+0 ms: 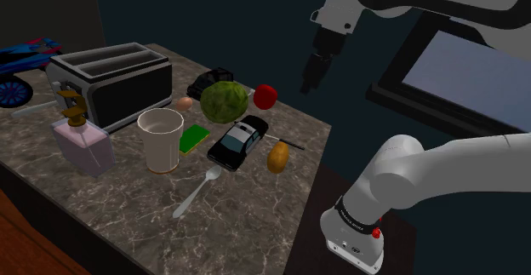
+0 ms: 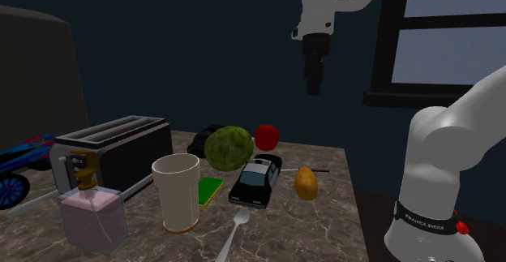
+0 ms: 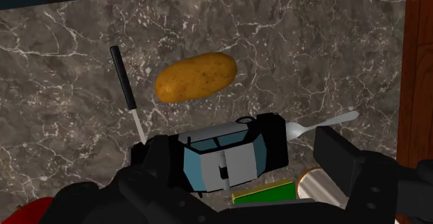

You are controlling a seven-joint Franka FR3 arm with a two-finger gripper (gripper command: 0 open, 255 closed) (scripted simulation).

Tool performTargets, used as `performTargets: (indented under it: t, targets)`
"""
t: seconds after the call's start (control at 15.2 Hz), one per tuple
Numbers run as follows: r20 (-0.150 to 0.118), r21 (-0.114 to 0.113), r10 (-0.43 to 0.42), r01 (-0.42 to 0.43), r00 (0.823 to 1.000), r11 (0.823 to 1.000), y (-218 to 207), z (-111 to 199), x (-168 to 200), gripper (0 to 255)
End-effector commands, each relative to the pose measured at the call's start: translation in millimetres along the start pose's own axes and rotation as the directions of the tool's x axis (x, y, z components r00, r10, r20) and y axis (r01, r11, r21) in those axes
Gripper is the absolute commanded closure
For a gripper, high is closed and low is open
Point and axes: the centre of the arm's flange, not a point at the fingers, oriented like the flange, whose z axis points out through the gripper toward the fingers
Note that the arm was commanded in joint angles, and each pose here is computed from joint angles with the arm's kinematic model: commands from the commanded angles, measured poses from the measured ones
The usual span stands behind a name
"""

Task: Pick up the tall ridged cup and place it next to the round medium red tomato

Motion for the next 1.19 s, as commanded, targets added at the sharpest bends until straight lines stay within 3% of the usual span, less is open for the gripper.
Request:
performTargets:
  t: [0.0, 1.12]
  targets:
    - [0.0, 0.0, 0.0, 0.0, 1.0, 1.0, 0.0, 0.0, 0.0, 0]
    - [-0.03, -0.024, -0.182, 0.182, 0.983, 0.983, -106.2, 87.2, 173.6, 0]
